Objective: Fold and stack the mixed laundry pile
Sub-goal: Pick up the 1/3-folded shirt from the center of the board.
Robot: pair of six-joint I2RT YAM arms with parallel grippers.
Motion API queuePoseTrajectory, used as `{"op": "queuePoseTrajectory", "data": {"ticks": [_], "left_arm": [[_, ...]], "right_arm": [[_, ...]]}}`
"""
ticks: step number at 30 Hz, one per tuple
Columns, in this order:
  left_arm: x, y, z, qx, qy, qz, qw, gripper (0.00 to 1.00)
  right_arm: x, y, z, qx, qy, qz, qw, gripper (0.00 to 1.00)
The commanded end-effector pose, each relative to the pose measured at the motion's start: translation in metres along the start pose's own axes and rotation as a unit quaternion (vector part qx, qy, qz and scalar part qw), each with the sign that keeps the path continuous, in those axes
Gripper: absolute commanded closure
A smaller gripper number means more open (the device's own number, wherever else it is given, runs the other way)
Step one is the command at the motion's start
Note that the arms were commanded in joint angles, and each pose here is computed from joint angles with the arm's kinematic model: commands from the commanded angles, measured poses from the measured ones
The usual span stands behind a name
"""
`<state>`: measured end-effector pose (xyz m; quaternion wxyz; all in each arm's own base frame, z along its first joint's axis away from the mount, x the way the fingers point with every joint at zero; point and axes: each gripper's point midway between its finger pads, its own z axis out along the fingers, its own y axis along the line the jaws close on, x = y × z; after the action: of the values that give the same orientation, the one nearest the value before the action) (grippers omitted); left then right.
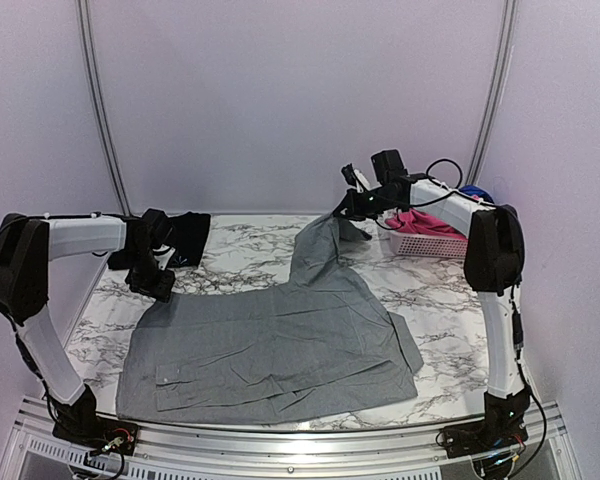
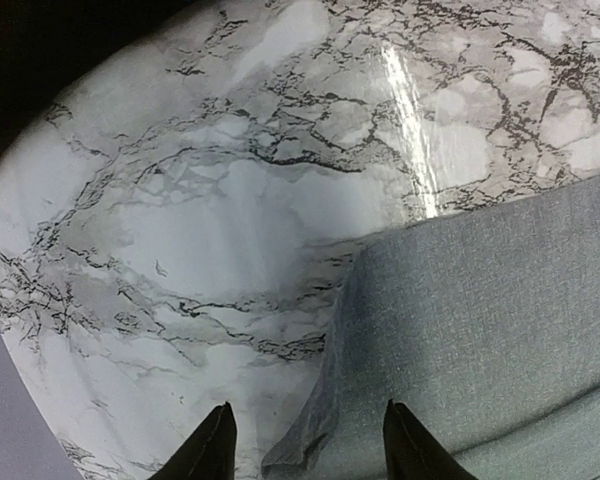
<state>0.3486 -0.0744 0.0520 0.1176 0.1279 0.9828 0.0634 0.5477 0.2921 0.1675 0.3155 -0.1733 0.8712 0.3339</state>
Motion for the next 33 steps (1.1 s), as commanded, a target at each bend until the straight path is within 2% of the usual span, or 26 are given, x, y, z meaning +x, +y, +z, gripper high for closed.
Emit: {"op": "queuePoseTrajectory", "data": {"ticks": [1,3,8,11,13,18,23,25,28,33], "left_arm": [[-0.018,-0.002,0.005,0.003,-0.003,0.028,1.000,0.48],[-0.026,-0.001,0.010,-0.003,-0.002,0.031,1.000,0.51],[-0.035,0.002,0.011,-0.011,-0.006,0.047,0.999,0.69],[-0.026,-0.004,0.017,0.006,0.011,0.060,0.998,0.85],[-0.023,-0.007,0.017,0.014,0.017,0.058,0.998,1.00],[-0.022,-0.004,-0.002,0.011,-0.005,0.036,0.999,1.00],[-0.020,-0.002,-0.040,0.019,-0.059,0.039,0.997,1.00],[-0.015,-0.009,-0.053,0.043,-0.073,0.040,0.996,1.00],[0.003,-0.026,-0.053,0.071,-0.065,0.049,0.994,1.00],[0.035,-0.052,-0.026,0.086,-0.008,0.058,0.995,1.00]], "right_arm": [[-0.027,0.052,-0.025,-0.050,-0.037,-0.053,0.997,1.00],[-0.031,0.058,-0.032,-0.053,-0.042,-0.057,0.996,1.00],[-0.036,0.066,-0.051,-0.043,-0.047,-0.063,0.996,1.00],[-0.035,0.070,-0.060,-0.041,-0.046,-0.063,0.996,1.00],[-0.035,0.075,-0.066,-0.045,-0.049,-0.063,0.996,1.00],[-0.030,0.098,-0.084,-0.068,-0.045,-0.066,0.994,1.00],[0.004,0.121,-0.103,-0.089,-0.024,-0.051,0.994,1.00],[0.027,0.129,-0.107,-0.099,-0.011,-0.038,0.994,1.00],[0.076,0.136,-0.101,-0.107,0.027,-0.010,0.994,1.00],[0.169,0.131,-0.070,-0.105,0.104,0.051,0.988,1.00]]}}
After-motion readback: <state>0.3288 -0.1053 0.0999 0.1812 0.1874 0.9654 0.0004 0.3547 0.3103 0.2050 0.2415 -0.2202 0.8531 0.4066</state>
